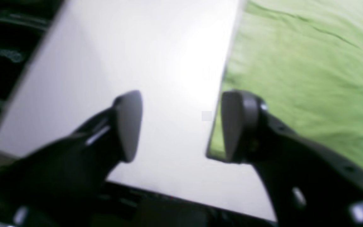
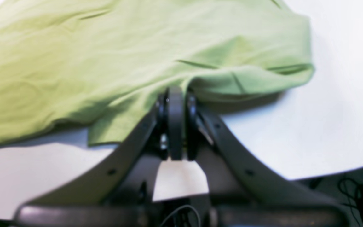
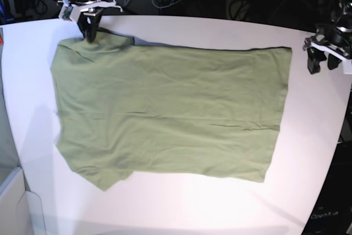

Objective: Fold the T-shirt properly
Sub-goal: 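Grasp the shoulder corners with the left and right grippers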

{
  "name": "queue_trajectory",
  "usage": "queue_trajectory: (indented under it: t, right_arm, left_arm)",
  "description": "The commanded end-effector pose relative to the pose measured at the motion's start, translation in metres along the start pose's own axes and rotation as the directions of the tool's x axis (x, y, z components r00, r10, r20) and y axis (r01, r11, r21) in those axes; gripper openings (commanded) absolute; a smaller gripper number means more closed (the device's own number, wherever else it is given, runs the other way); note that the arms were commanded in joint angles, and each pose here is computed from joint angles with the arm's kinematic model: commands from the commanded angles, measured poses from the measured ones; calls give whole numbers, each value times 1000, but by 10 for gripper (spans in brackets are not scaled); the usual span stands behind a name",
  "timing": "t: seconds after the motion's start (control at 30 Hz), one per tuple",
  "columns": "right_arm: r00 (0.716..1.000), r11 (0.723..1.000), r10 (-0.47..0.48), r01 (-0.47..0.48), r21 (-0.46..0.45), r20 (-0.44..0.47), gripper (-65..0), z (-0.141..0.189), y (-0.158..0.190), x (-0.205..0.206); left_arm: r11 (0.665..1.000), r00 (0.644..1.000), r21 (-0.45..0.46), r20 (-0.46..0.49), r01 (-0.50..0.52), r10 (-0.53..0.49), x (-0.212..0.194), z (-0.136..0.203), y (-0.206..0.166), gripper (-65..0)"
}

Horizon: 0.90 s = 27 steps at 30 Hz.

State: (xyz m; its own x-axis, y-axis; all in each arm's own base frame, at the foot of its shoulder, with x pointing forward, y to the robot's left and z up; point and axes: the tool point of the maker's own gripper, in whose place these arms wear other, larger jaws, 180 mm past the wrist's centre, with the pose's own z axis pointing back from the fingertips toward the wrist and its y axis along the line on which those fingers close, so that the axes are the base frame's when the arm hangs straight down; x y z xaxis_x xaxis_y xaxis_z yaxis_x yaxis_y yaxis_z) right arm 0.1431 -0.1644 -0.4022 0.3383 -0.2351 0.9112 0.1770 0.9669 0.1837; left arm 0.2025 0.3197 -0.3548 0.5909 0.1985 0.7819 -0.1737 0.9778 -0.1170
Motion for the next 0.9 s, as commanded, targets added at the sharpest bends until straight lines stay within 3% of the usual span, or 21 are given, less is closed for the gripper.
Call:
queue_trajectory:
  t: [0.0, 0.33, 0.7, 0.87]
  right_arm:
    - [1000, 1000, 9, -9, 9, 29, -640, 1, 1, 9]
    - [1000, 1000, 11, -11, 10, 2, -641, 0, 1, 5]
    - [1000, 1000, 10, -10, 12, -3, -641, 1, 2, 4]
    - [1000, 1000, 10, -10, 12, -3, -641, 1, 2, 4]
  left_arm:
    - [1000, 1000, -13, -4, 16, -16, 0, 0, 1, -256]
    - [991, 980, -112, -191, -72, 50, -64, -26, -17, -256]
    - [982, 973, -160, -224, -98, 60, -75, -37, -36, -261]
    - [979, 957, -168, -281, -115, 64, -89, -40, -38, -408]
